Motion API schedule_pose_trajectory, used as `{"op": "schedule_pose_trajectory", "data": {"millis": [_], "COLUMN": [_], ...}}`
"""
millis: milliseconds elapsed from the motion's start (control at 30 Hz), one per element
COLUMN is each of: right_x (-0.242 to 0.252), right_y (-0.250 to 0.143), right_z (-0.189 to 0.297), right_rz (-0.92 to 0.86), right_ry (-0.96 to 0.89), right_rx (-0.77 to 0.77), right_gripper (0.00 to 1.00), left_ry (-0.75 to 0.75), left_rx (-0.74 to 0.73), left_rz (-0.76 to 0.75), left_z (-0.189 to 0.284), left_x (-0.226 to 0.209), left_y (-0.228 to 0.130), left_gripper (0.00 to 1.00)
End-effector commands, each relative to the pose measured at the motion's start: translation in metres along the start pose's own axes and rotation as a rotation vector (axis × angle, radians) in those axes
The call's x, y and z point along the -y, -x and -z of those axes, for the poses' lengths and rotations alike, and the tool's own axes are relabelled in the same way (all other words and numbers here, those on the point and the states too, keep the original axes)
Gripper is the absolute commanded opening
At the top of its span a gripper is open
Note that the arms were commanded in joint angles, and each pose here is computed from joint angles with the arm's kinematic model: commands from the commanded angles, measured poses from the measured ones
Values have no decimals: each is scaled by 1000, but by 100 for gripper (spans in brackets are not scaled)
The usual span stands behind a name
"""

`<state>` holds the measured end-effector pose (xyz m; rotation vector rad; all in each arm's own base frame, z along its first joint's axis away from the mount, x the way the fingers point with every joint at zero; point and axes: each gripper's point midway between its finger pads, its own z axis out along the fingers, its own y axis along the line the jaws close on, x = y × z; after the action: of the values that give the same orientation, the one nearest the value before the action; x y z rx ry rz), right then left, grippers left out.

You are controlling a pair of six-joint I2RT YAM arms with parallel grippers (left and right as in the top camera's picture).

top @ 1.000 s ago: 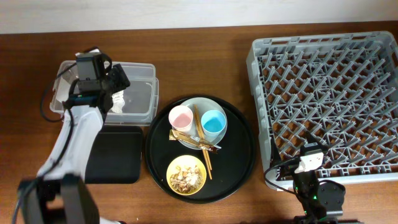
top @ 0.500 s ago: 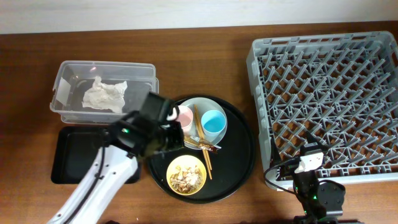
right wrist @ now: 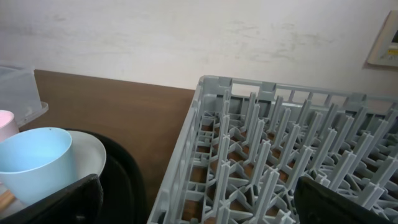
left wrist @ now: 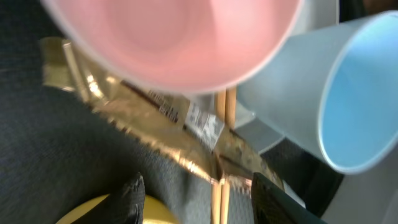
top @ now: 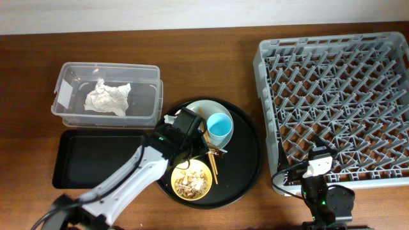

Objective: Sort waste into correct bins and load items into the dishwasher rack
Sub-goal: 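Grasp the gold wrapper on the plate with the left gripper, then carry the gold wrapper to the clear bin and release it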

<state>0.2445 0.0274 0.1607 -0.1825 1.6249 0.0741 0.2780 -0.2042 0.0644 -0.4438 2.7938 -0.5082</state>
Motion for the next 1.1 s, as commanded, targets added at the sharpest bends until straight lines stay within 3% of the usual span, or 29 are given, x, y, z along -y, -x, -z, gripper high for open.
{"op": "schedule_pose_trajectory", "data": {"millis": [0,133,333,367,567,867,933,1067], "right_x": [-2,-2,-2,-2,-2,-2,-2,-2], "right_y": [-2,-2,-2,-2,-2,-2,-2,-2], "right_z": [0,0,0,0,0,0,0,0], "right_rz": [-11,-11,-11,-11,-11,-11,-11,-11], "right_ry": [6,6,6,6,6,6,6,6], "right_rx": [-3,-3,-3,-3,-3,-3,-3,-3], "right_gripper": [99,99,99,99,98,99,99,99], "left_ry": [55,64,60,61,22,-247,-260,-137], "left_rx": [-24,-29,-27,-28,-78,188,313,573], "left_rz": [25,25,25,25,28,25,-35,44], "left_z": [-22,-28,-28,-28,-21,105,132,164], "left_x": [-11,-13,-12,-12,-5,18,7,-56], "left_y": [-5,-6,-5,-5,-14,32,57,134], "left_gripper": [50,43,2,1,1,1,1,1]}}
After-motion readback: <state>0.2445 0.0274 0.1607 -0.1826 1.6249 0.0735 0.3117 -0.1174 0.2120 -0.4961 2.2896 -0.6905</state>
